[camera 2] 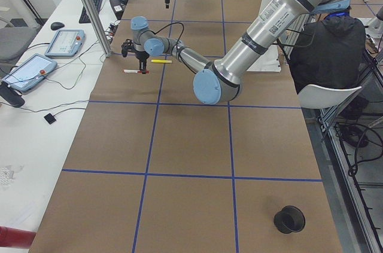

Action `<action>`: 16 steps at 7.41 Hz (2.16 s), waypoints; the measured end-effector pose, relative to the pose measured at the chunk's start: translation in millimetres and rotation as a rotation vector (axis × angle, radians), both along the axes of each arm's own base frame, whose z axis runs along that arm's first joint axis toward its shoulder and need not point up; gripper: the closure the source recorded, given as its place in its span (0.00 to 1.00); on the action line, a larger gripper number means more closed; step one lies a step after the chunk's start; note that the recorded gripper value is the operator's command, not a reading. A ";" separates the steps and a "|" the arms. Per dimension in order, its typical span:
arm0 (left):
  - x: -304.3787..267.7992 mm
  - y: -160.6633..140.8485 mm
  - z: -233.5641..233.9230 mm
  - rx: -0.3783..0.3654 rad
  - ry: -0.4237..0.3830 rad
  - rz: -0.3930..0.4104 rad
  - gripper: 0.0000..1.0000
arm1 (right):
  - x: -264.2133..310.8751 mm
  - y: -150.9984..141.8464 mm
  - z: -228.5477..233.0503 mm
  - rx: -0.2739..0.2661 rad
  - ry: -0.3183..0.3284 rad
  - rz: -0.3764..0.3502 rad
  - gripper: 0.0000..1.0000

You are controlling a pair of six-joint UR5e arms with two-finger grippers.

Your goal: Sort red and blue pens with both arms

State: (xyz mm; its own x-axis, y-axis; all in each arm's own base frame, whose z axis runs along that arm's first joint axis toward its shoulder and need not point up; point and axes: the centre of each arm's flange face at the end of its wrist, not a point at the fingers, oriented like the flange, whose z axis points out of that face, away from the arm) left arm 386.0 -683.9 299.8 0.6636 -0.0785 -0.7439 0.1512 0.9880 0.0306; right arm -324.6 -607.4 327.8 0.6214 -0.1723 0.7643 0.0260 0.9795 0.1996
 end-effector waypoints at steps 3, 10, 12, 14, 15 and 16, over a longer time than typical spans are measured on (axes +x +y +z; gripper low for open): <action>-57.1 -22.0 17.0 0.033 0.001 0.006 1.00 | -118.7 -3.8 -61.8 -0.066 0.034 0.103 0.04; -71.9 -27.0 21.8 0.038 -0.002 -0.005 1.00 | -198.8 -12.4 -34.4 -0.114 0.118 0.098 0.36; -72.0 -27.0 21.7 0.037 -0.002 -0.005 1.00 | -206.5 -13.2 -29.6 -0.121 0.127 0.092 0.44; -72.1 -26.8 21.3 0.038 -0.002 -0.005 1.00 | -214.3 -8.5 -27.1 -0.123 0.132 0.082 0.45; -72.2 -26.7 20.6 0.039 -0.001 -0.005 1.00 | -218.1 -5.8 -26.5 -0.124 0.134 0.076 0.45; -72.6 -26.6 20.5 0.040 -0.001 -0.006 1.00 | -221.7 -2.9 -25.8 -0.125 0.135 0.071 0.46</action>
State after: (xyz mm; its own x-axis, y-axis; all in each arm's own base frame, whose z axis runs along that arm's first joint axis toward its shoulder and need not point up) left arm 313.4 -710.5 320.3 0.6639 -0.0528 -0.7460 0.1568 0.9852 0.0698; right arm -546.3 -610.4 302.0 0.7273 -0.0337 0.6855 -0.0253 0.9968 0.0759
